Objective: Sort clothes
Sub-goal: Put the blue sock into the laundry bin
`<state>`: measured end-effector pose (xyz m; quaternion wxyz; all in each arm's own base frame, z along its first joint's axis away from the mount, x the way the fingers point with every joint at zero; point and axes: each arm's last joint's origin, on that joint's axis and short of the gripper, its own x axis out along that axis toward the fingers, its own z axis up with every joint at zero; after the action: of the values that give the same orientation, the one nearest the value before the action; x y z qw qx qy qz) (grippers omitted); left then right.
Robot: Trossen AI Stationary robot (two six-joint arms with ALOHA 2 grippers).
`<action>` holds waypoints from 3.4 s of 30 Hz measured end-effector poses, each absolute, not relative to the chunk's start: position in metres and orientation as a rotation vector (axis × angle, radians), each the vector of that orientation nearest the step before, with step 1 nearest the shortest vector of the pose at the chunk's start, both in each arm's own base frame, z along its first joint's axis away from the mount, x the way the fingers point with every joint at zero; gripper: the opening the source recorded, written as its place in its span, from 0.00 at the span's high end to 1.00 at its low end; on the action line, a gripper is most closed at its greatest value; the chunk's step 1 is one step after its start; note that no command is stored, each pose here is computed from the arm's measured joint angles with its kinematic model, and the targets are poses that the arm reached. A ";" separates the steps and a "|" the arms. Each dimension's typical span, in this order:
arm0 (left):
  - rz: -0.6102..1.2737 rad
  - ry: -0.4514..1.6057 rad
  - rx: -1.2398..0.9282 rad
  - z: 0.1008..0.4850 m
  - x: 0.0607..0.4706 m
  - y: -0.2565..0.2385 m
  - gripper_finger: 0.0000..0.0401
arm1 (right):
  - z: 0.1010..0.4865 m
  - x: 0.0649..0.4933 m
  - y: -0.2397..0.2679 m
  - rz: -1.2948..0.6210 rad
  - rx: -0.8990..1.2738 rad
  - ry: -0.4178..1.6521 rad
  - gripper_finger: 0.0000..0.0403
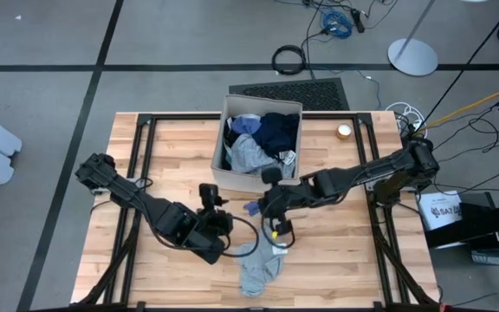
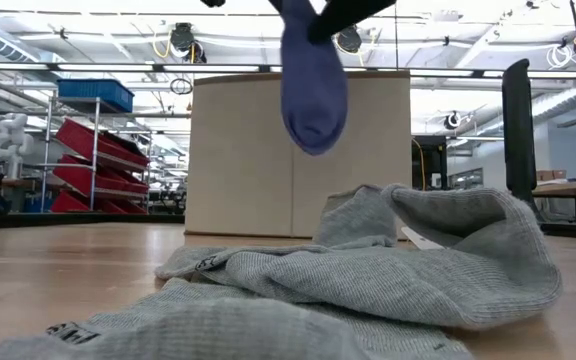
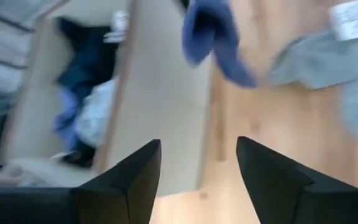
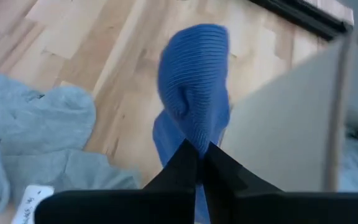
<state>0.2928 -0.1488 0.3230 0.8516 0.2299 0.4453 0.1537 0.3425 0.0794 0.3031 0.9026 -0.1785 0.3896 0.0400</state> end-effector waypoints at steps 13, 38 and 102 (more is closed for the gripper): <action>0.604 0.951 0.461 0.296 0.266 -0.102 0.44 | 0.357 0.305 0.021 -0.072 -0.286 0.671 1.00; 0.413 0.764 0.197 0.277 0.243 -0.065 0.44 | 0.278 0.356 -0.158 -0.382 0.118 0.678 1.00; 0.295 0.758 0.142 0.278 0.247 -0.070 0.44 | 0.342 0.346 -0.095 -0.261 0.020 0.455 0.51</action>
<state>0.2470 -0.0697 0.2782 0.9159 0.0688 0.3685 0.1436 0.3458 -0.0947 0.3417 0.9658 0.0100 0.2248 -0.1289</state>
